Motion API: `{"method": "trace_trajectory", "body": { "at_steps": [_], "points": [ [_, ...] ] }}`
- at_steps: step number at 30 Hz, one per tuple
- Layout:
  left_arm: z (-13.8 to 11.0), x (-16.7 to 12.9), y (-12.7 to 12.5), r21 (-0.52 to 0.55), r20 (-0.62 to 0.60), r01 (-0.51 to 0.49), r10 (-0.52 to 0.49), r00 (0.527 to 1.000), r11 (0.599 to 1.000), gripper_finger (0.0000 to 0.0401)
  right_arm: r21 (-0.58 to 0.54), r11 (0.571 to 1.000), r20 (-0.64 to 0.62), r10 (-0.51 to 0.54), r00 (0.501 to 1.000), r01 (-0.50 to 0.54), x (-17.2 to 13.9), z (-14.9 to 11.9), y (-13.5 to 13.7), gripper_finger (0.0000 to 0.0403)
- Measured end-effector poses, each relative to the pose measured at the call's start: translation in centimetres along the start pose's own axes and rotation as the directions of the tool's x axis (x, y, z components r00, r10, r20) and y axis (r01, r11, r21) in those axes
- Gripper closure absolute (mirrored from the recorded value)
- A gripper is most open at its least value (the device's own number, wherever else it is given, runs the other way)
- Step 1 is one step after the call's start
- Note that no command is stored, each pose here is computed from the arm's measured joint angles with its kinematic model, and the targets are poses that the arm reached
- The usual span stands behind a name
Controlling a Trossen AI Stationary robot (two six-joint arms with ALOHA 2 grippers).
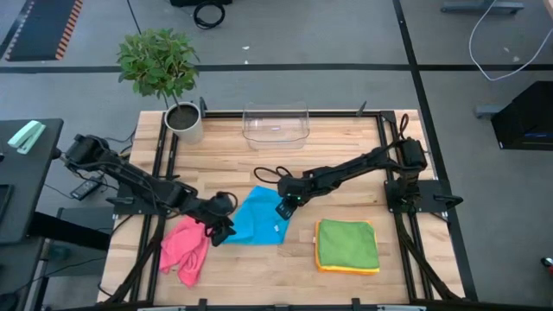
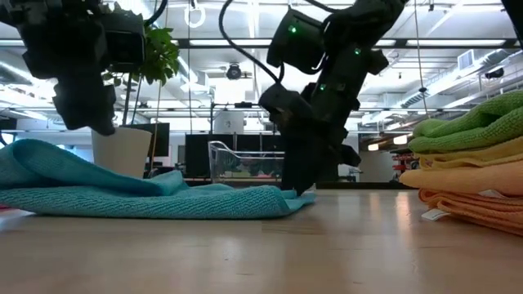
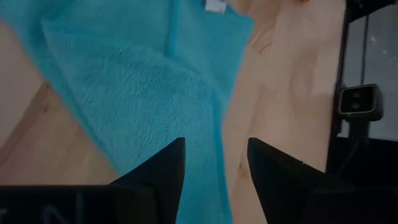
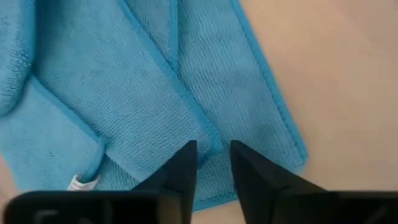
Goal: Fold microfiber towels
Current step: Fold the blue towel on the table
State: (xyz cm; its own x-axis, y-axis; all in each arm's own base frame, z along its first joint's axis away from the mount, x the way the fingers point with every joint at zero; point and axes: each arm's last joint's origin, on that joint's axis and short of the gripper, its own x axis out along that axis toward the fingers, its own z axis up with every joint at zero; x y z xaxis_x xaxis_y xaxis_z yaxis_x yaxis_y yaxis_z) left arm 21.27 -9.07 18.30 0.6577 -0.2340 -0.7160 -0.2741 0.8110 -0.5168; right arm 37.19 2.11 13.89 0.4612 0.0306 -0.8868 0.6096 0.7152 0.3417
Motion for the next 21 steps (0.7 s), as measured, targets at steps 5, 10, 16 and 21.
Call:
{"method": "trace_trajectory", "body": {
  "at_steps": [5,10,16,21],
  "points": [
    [0.2,0.0,-0.2,0.068,0.027,0.014,-0.016,1.000,0.998,0.0225,-0.063,0.997,0.047,0.045,0.998,-0.042,-0.4,0.3,0.6,0.0368],
    [0.2,1.6,-0.6,0.281,0.082,-0.006,-0.017,0.996,0.960,0.0229,-0.087,0.993,0.087,0.082,0.993,-0.074,-1.1,0.7,1.0,0.0396],
    [-0.2,5.2,-0.4,0.463,0.055,-0.039,0.015,0.998,0.886,0.0229,-0.068,0.996,0.080,0.061,0.995,-0.056,-1.3,1.0,0.5,0.0400],
    [-0.4,7.0,-1.0,0.576,0.005,-0.059,0.068,0.998,0.816,0.0229,-0.068,0.996,0.075,0.058,0.996,-0.053,-1.3,0.9,0.5,0.0401]
  ]
}}
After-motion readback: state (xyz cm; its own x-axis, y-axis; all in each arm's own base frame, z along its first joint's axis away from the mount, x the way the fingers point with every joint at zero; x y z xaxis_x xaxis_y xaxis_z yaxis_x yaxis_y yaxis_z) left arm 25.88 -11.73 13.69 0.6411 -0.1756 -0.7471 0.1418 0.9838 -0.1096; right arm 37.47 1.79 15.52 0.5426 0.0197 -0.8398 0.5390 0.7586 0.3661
